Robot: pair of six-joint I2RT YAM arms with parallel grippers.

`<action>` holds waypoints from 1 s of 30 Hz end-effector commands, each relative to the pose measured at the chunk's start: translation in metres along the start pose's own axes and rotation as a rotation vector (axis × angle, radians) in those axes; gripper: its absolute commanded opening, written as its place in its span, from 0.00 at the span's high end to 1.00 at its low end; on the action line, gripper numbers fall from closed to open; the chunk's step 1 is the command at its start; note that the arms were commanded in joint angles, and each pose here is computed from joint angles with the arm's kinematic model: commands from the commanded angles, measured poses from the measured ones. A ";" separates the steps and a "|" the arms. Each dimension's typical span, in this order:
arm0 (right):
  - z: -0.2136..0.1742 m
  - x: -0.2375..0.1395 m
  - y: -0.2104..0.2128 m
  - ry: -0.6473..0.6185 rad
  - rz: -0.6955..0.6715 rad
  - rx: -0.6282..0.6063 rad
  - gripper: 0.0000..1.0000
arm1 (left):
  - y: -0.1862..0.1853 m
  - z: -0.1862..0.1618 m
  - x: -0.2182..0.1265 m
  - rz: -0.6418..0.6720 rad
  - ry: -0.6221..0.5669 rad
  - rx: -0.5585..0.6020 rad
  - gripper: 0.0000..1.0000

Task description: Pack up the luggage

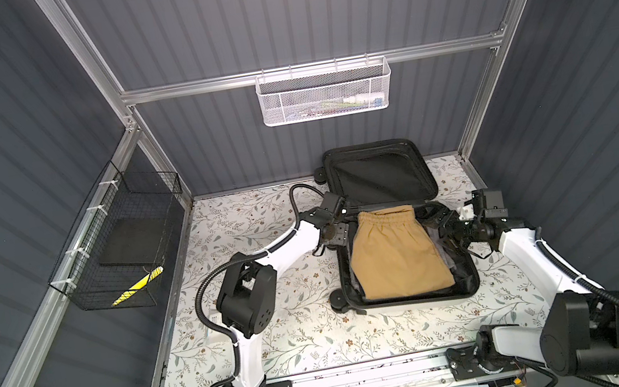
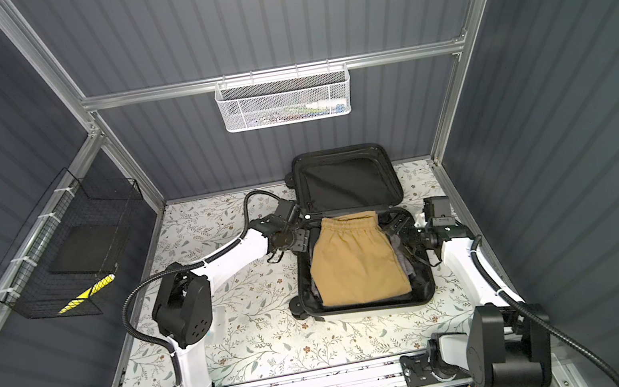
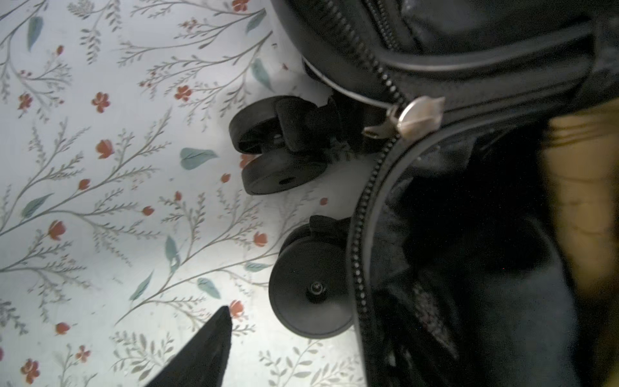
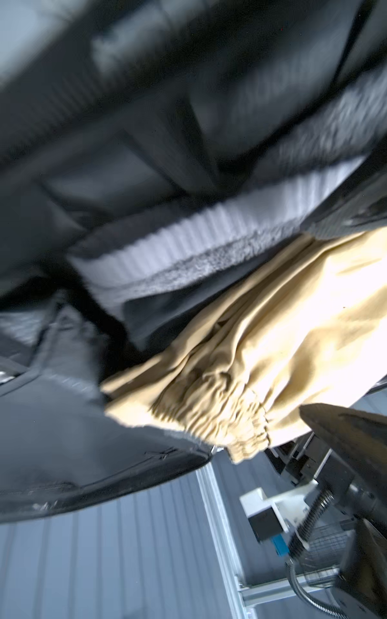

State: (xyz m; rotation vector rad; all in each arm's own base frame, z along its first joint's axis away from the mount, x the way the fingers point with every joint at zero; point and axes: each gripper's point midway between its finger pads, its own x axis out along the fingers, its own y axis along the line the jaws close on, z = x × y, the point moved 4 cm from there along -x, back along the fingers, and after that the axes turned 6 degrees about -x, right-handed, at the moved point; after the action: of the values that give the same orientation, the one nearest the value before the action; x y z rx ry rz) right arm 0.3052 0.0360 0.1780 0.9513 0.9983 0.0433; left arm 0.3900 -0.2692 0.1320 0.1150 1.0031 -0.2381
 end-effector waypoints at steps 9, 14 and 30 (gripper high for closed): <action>0.005 0.003 0.088 -0.010 0.132 -0.163 0.21 | 0.081 0.009 -0.024 0.157 0.010 -0.072 0.18; -0.005 0.018 0.119 0.017 0.209 -0.213 0.22 | 0.071 0.040 -0.065 0.064 -0.063 -0.088 0.12; -0.020 0.088 0.154 0.111 0.235 -0.249 0.53 | -0.027 0.072 -0.130 -0.790 -0.182 -0.198 0.20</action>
State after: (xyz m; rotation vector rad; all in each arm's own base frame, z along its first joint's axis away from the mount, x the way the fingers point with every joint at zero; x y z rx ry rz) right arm 0.3906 0.1790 0.2144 0.8347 0.9853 0.4003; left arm 0.3842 -0.2703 0.2785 -0.3598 0.8183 -0.6824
